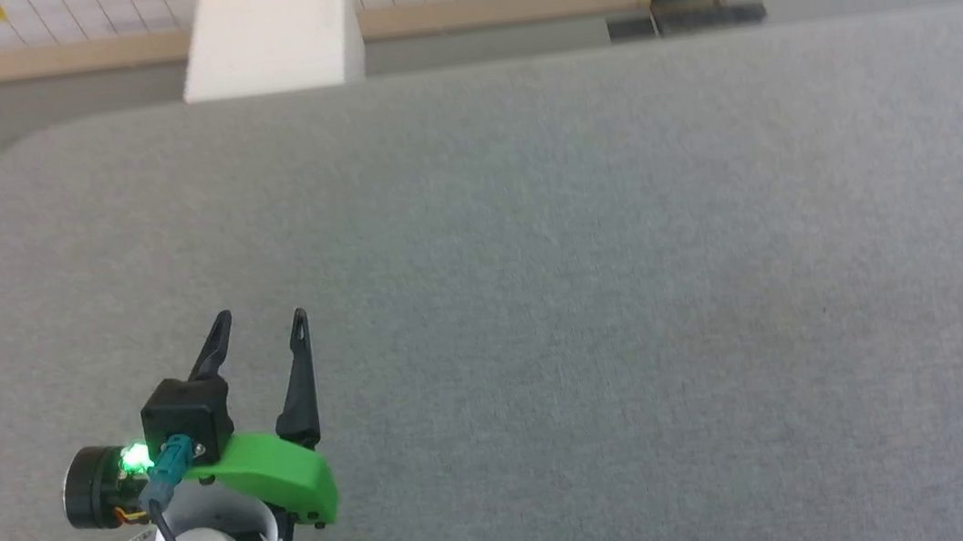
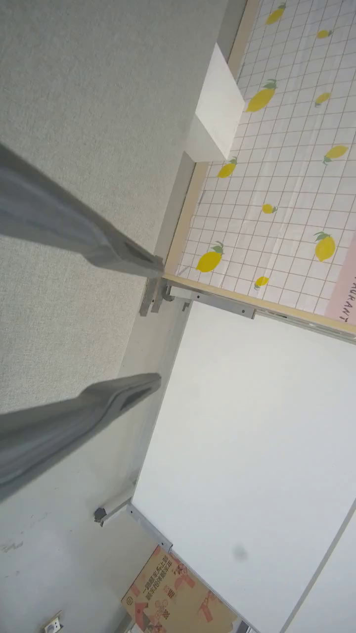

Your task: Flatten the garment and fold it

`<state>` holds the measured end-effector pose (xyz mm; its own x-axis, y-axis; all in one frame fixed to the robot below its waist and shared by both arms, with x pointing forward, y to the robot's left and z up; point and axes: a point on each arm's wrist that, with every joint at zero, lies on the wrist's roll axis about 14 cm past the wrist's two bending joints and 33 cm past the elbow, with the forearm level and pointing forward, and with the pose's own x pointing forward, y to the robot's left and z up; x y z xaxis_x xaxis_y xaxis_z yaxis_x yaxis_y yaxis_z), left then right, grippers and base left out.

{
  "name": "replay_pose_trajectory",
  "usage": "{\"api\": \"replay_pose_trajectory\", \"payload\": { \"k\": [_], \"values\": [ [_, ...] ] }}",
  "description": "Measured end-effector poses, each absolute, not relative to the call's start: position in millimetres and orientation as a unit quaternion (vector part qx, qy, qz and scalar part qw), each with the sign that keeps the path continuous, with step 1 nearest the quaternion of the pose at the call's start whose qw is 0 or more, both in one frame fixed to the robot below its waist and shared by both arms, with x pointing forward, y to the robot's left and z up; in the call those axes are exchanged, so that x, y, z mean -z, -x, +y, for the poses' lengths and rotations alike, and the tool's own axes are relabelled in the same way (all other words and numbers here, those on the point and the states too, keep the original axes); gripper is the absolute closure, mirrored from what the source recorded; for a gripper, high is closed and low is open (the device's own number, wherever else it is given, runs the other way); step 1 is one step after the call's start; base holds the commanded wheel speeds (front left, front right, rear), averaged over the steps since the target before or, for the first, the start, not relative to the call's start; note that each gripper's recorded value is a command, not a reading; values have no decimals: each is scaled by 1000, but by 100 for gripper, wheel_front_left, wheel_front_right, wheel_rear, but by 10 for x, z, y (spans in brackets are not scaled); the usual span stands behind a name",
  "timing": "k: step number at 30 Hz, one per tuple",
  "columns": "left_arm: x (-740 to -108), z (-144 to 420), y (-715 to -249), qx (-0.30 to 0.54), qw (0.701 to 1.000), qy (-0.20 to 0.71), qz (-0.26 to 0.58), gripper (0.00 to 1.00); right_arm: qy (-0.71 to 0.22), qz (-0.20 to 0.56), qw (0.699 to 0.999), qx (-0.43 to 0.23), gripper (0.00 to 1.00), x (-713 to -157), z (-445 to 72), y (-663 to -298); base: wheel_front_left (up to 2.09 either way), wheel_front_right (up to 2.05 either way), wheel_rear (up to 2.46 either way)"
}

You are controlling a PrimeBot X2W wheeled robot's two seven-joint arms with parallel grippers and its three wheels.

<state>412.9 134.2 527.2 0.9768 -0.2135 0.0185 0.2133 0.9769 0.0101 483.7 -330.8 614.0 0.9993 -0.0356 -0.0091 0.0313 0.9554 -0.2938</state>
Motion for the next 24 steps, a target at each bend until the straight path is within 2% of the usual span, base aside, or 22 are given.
{"api": "replay_pose_trajectory", "payload": {
  "k": [3,12,19,24],
  "values": [
    [-5449,1462,-4010,86,996,-13,-29,0,96,-51,994,-10,0,-6274,-2967,-4673,0,0,0],
    [-5552,1624,-3827,58,997,-14,-41,0,31,-89,995,-16,0,-6003,-2587,-4244,0,0,0],
    [-5472,1634,-3732,60,998,-6,-27,0,-25,-51,998,-13,0,-5559,-2240,-3843,0,0,0],
    [-5363,1645,-3695,59,998,-1,-4,0,-19,-25,999,-6,0,-5364,-2131,-3645,0,0,0]
  ]
}}
